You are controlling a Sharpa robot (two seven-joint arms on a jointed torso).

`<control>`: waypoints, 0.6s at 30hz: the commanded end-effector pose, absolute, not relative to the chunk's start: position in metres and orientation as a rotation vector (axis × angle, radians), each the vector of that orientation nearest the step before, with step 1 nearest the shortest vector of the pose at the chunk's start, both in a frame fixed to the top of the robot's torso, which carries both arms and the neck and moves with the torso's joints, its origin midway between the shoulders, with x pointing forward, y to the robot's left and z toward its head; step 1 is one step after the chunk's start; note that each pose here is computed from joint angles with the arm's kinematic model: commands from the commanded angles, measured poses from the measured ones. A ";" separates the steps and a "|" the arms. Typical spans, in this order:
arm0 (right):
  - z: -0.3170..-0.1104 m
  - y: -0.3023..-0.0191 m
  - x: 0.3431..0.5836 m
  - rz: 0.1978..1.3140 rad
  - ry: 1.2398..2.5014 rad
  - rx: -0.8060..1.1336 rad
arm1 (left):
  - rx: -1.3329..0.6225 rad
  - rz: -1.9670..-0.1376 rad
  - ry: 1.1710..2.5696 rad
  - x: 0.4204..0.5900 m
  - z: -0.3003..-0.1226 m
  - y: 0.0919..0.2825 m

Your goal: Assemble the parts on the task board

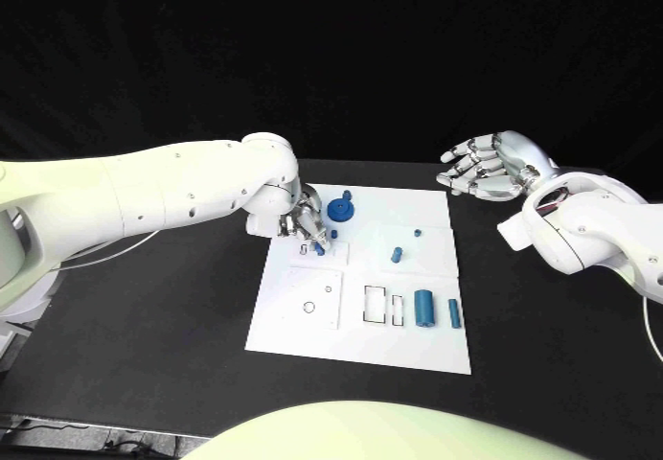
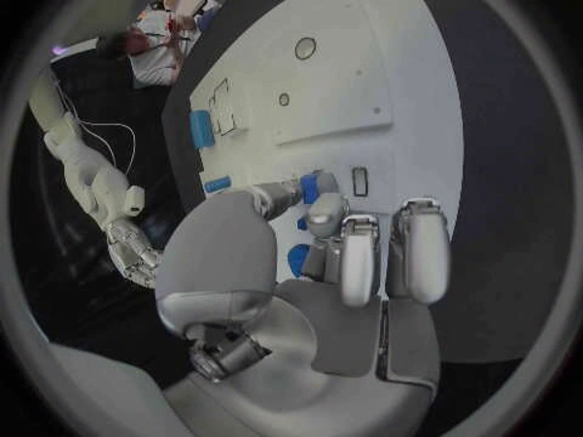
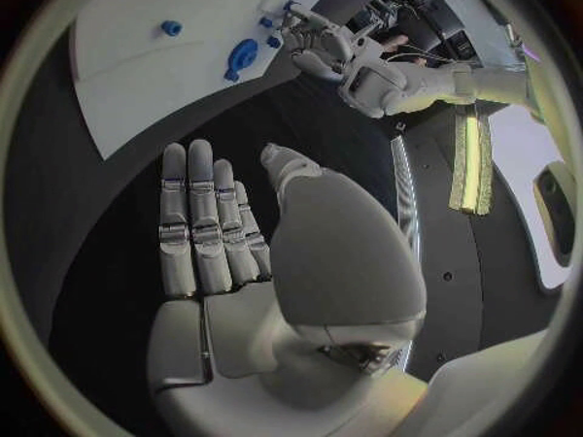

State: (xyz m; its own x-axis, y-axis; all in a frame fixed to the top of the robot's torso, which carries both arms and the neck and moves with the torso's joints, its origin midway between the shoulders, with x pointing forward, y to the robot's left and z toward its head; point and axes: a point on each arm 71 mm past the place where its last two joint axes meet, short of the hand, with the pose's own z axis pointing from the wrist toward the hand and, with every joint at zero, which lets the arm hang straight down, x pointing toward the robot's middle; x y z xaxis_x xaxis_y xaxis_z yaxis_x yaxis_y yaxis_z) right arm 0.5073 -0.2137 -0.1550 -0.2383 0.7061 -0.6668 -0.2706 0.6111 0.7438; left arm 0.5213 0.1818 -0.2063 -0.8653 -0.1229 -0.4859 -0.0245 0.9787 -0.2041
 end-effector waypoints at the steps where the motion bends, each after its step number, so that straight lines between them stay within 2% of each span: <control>1: -0.156 -0.212 0.507 0.960 1.578 0.366 | -0.106 -0.233 2.583 0.522 -0.207 0.184; 18: -0.157 -0.212 0.506 0.960 1.594 0.363 | -0.074 -0.221 2.585 0.520 -0.207 0.183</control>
